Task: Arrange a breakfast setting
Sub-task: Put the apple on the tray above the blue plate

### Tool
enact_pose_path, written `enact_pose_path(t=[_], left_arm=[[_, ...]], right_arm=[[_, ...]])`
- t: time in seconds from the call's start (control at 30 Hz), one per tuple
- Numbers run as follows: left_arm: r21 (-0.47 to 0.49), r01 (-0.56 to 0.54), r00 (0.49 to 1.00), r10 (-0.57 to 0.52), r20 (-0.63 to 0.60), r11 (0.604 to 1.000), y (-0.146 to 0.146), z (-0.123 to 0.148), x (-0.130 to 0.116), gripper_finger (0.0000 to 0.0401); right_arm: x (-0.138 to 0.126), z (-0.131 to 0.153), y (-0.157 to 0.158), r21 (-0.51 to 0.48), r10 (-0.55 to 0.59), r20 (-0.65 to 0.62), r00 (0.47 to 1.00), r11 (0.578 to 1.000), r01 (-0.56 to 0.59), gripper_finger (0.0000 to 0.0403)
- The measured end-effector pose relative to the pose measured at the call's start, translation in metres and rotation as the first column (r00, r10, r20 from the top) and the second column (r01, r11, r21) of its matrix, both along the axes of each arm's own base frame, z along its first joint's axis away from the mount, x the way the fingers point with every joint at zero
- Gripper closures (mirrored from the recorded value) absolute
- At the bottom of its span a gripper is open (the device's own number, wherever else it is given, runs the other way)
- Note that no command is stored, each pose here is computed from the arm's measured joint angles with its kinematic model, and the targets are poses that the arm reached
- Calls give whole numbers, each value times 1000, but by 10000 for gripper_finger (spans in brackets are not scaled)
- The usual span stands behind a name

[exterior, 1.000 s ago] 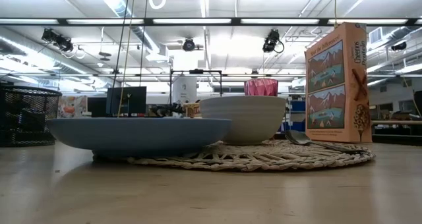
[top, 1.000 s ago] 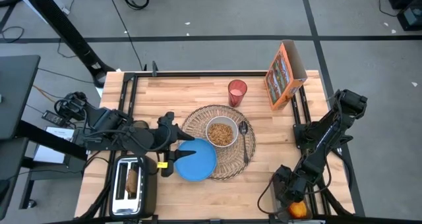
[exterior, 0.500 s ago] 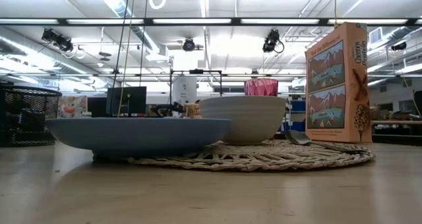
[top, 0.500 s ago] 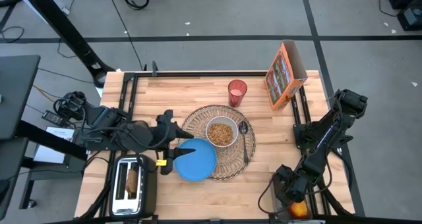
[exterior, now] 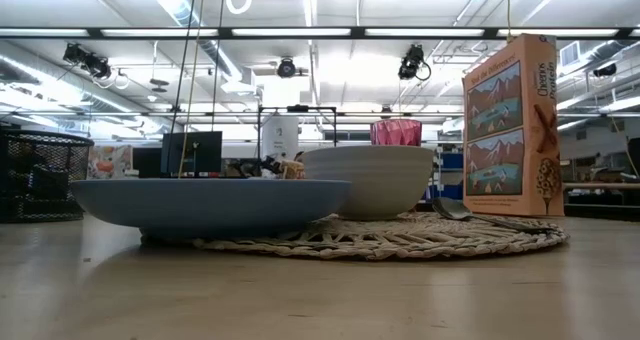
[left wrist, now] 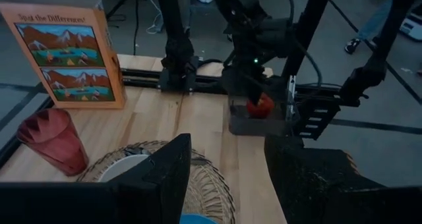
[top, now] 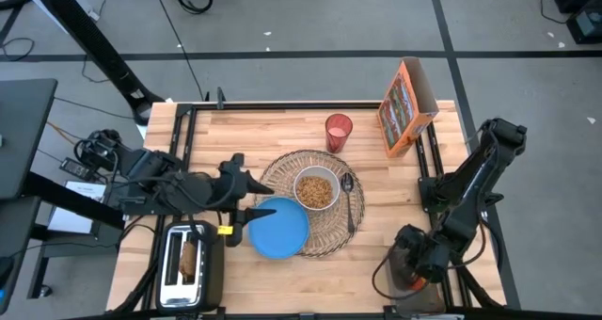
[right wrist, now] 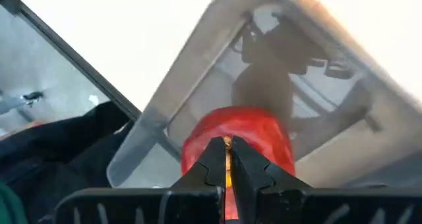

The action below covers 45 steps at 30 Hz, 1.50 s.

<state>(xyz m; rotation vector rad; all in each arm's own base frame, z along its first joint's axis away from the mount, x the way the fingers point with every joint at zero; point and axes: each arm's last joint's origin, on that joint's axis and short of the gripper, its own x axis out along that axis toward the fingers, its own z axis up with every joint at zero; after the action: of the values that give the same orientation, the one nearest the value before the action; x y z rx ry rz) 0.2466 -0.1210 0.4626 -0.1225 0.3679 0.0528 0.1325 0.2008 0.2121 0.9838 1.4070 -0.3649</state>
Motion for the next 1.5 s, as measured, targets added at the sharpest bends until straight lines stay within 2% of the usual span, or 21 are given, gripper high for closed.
enact_pose_path(t=[0.33, 0.43, 0.57, 0.77, 0.9, 1.17, 1.5], left_arm=[[-7, -65, 995, 65, 70, 998, 24, 18, -18, 202], [-12, -102, 992, 102, 80, 995, 34, 20, -18, 202], [-7, -162, 983, 162, 83, 987, 49, 21, -14, 202], [-5, -248, 964, 247, 97, 969, 74, 27, -22, 202], [-19, -320, 943, 321, 86, 947, 93, 30, -37, 202], [-49, -421, 905, 423, 37, 906, 116, 33, -73, 202], [31, -460, 886, 456, 80, 888, 131, 42, -118, 202]], right_arm=[[2, 72, -18, -50, 48, 212, 976, 998, -39, 393], [9, 95, -26, -86, 83, 315, 945, 995, -59, 393], [26, 121, -39, -184, 115, 467, 877, 982, -31, 393], [56, 143, -67, -363, 204, 580, 789, 931, 26, 393], [77, 151, -86, -403, 238, 642, 729, 913, 57, 393], [128, 154, -119, -419, 252, 737, 628, 898, 131, 393], [201, 132, -167, -436, 224, 818, 530, 842, 317, 393]])
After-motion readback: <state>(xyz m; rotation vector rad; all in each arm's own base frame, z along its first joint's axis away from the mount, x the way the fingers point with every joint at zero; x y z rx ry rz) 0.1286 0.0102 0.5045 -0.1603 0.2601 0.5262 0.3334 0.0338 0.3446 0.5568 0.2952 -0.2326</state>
